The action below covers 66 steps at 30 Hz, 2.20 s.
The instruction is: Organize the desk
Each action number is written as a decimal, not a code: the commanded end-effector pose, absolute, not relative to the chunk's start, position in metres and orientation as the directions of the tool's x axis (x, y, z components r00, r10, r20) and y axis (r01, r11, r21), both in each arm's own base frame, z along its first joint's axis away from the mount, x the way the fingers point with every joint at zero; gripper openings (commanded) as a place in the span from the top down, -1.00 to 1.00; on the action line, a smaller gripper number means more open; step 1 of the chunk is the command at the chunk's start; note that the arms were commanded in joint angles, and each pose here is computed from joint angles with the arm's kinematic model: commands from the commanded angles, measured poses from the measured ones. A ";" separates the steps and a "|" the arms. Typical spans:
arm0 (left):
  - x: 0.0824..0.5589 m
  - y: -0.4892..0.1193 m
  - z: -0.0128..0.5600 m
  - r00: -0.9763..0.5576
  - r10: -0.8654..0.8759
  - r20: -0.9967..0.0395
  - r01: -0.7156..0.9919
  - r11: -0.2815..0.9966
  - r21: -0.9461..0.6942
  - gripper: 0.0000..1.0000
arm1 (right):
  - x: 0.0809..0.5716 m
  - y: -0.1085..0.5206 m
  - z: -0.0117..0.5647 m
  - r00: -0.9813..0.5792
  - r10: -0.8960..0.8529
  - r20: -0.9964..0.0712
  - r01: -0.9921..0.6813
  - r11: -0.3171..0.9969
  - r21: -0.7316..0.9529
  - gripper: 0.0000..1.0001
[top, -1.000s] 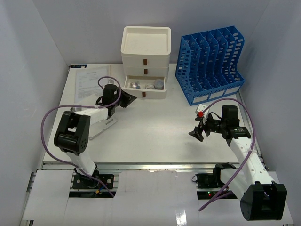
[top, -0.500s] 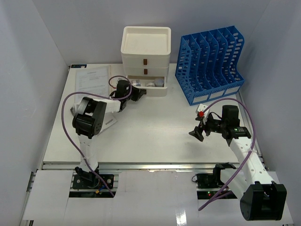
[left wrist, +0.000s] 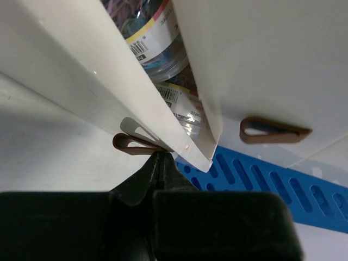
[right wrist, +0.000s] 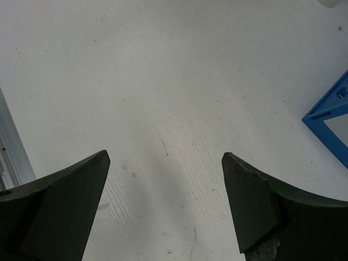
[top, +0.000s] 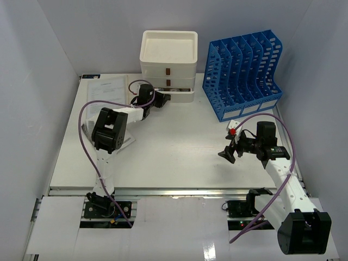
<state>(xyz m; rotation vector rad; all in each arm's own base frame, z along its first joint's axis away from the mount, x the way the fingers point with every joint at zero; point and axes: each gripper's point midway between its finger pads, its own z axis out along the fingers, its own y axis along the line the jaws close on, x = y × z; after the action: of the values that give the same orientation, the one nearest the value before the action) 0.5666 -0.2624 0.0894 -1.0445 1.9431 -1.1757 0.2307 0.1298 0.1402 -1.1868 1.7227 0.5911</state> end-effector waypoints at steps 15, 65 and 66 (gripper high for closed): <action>0.623 -0.243 0.106 -0.433 -0.896 -0.099 -0.247 0.224 -0.943 0.68 | 0.237 0.128 0.143 -0.082 -0.460 -0.884 -0.895 0.423 -0.137 -0.80; 0.561 -0.024 0.073 -0.676 -0.077 -0.733 -0.203 0.975 0.085 -0.56 | 0.232 0.132 0.139 -0.107 -0.441 -0.891 -0.910 0.405 -0.091 -0.80; 0.560 -0.024 0.069 -0.682 -0.072 -0.728 -0.201 0.975 0.092 -0.47 | 0.233 0.132 0.138 -0.109 -0.441 -0.891 -0.910 0.405 -0.089 -0.80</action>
<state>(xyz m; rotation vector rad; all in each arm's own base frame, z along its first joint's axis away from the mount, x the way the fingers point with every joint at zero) 0.5539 -0.0333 0.0584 -0.2394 2.3387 0.1204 0.2310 0.1302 0.1361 -1.1898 1.7342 0.6054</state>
